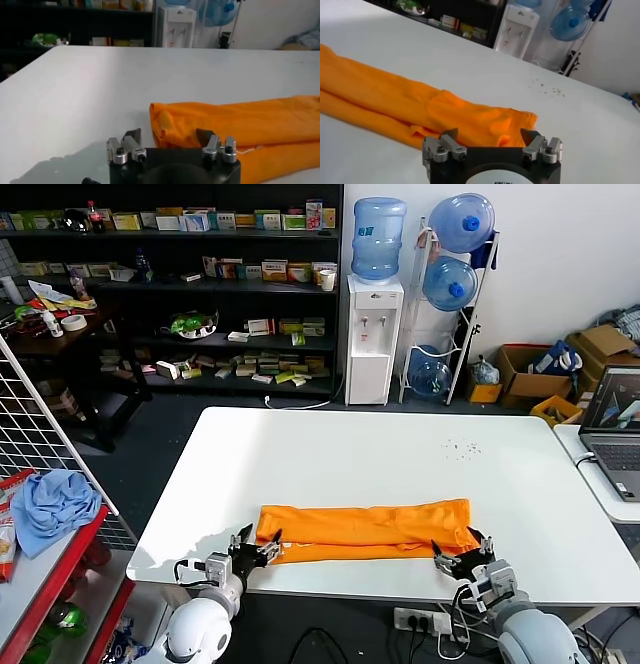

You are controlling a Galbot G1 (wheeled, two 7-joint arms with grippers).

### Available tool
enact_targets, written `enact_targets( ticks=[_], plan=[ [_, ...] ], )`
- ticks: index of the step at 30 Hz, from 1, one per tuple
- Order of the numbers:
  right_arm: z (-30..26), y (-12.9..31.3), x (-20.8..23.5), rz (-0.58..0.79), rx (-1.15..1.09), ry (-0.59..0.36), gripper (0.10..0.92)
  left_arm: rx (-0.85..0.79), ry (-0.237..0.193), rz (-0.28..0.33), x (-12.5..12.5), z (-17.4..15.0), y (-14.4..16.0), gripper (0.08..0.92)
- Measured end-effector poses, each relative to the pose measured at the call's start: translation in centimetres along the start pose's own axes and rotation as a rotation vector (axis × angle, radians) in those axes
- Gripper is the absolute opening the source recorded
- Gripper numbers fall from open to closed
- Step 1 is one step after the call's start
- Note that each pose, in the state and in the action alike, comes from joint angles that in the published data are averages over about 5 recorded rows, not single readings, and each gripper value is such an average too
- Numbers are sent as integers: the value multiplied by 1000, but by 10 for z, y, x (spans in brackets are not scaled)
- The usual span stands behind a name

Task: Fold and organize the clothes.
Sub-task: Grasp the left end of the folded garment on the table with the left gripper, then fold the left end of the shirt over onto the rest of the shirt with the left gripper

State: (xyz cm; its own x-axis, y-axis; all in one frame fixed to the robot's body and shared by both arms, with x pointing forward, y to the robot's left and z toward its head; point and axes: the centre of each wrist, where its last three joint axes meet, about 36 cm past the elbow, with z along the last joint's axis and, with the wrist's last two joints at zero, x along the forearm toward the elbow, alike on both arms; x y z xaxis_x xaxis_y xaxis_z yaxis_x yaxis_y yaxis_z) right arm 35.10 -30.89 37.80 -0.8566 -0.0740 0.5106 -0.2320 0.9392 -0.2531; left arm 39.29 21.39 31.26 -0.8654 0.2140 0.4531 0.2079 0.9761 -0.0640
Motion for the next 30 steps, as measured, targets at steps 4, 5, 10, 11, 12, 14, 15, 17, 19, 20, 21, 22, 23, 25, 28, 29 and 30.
enact_targets(
  ticks=[4, 5, 10, 11, 12, 14, 15, 17, 19, 20, 21, 22, 23, 25, 28, 29, 30],
  plan=[
    [-1, 1, 1, -2, -1, 1, 823, 16, 17, 3, -1, 1, 1, 590],
    [-1, 1, 1, -2, -1, 1, 823, 19, 20, 4, -1, 1, 1, 555],
    [-2, 3, 2, -6, -2, 2, 823, 28, 34, 13, 0, 0, 3, 416],
    [-2, 3, 2, -6, -2, 2, 823, 30, 36, 14, 1, 0, 4, 382],
    [-3, 3, 2, -7, -3, 1, 823, 32, 39, 17, 1, -1, 4, 356],
    [-4, 3, 2, -7, -5, 1, 823, 35, 43, 21, 2, -2, 4, 295],
    [-4, 3, 2, -7, -5, 1, 823, 36, 45, 24, 2, -2, 4, 269],
    [-4, 3, 2, -7, -6, 2, 823, 38, 49, 29, 3, -4, 5, 209],
    [-5, 3, 2, -7, -7, 2, 823, 39, 52, 33, 4, -5, 5, 164],
    [-5, 3, 2, -8, -7, 2, 823, 40, 54, 34, 4, -6, 6, 144],
    [-5, 4, 2, -8, -8, 1, 823, 40, 56, 34, 5, -7, 7, 132],
    [-6, 4, 2, -8, -8, 0, 823, 41, 57, 35, 5, -8, 8, 130],
    [-6, 4, 2, -9, -8, -2, 823, 41, 58, 34, 6, -9, 9, 127],
    [-8, 4, 2, -9, -8, -5, 823, 40, 60, 31, 8, -12, 12, 127],
    [-10, 5, 1, -11, -8, -11, 823, 34, 63, 15, 11, -16, 22, 127],
    [-10, 6, 1, -12, -8, -13, 823, 30, 65, 6, 12, -18, 27, 127],
    [-10, 7, 1, -12, -8, -15, 823, 25, 65, -5, 12, -19, 33, 127]
  ],
)
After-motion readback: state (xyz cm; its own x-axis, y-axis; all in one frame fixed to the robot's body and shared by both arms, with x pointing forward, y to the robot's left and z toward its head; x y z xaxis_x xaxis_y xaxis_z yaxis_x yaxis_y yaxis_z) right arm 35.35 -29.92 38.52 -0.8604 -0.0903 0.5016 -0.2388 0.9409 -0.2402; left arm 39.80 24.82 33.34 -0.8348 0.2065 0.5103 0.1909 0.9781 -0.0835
